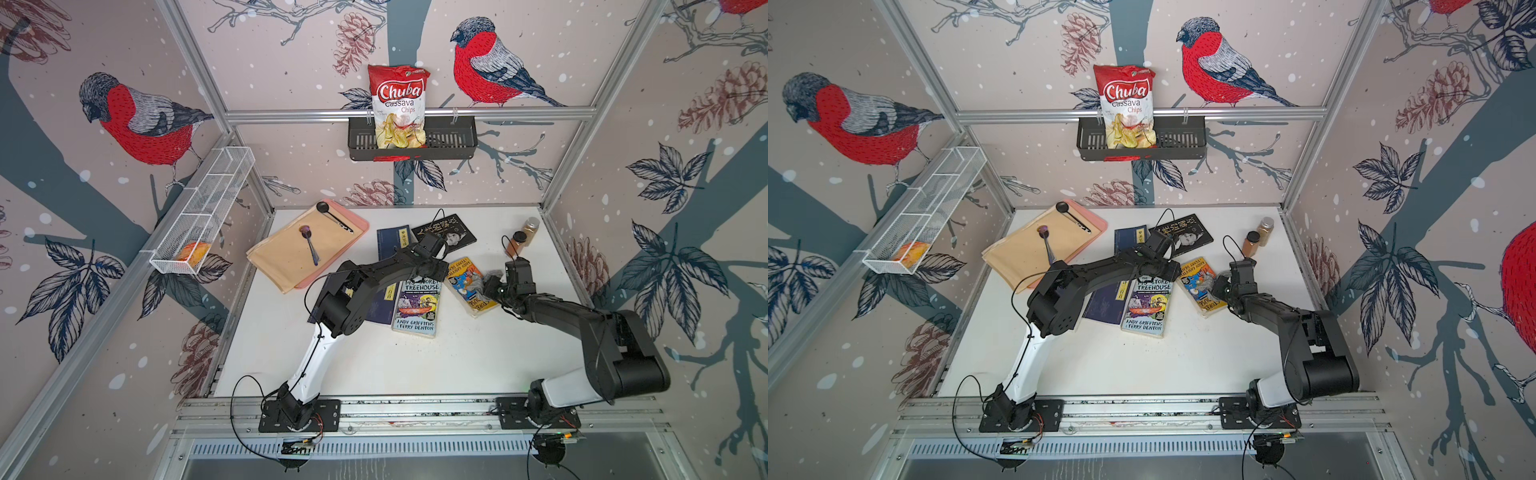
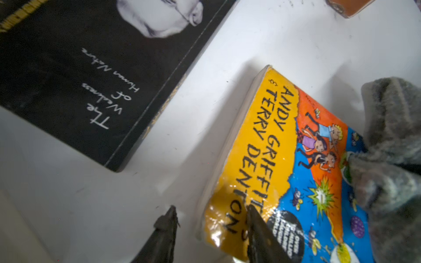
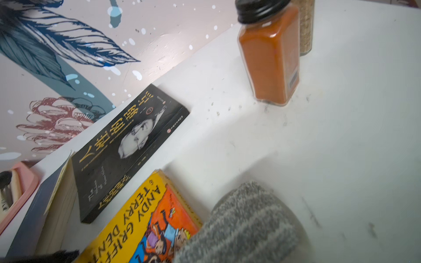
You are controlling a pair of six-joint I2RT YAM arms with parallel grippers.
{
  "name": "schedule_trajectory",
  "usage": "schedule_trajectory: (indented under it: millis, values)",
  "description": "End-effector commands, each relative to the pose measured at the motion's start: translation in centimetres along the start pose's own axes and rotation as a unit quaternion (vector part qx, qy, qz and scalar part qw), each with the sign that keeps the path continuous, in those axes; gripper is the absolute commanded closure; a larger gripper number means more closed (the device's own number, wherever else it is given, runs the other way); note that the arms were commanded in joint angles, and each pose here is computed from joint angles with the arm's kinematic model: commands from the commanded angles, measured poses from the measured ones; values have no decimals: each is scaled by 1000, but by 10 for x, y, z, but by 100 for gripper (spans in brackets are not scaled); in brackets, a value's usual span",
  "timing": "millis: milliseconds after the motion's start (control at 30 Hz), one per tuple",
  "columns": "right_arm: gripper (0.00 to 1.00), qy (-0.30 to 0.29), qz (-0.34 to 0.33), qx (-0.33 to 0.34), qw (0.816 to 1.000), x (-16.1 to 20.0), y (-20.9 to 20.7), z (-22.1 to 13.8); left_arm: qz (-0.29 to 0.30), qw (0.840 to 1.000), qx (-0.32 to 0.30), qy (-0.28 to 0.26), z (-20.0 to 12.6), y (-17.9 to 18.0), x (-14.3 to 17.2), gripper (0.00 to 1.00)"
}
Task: Wipe the cover of the book
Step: Wipe the dirt from the cover of the book.
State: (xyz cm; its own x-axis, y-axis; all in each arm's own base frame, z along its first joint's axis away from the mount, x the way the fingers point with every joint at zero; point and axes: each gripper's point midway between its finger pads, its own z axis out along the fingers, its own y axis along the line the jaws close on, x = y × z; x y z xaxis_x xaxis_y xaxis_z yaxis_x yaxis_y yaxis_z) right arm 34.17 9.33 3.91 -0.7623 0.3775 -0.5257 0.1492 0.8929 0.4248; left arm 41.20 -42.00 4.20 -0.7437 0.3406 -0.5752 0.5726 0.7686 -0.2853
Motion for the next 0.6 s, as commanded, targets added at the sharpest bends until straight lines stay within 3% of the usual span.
schedule_trajectory:
  millis: [0, 267, 567]
  values:
    - [81, 84, 5, 11, 996, 50, 0, -8, 17, 999, 41, 13, 3, -17, 6, 54]
    - [80, 91, -28, -5, 995, 66, 28, -24, 57, 994, 89, 38, 6, -53, 21, 59]
    - [76, 78, -40, -29, 996, 47, 45, -21, 44, 988, 147, 4, -10, -69, -4, 53]
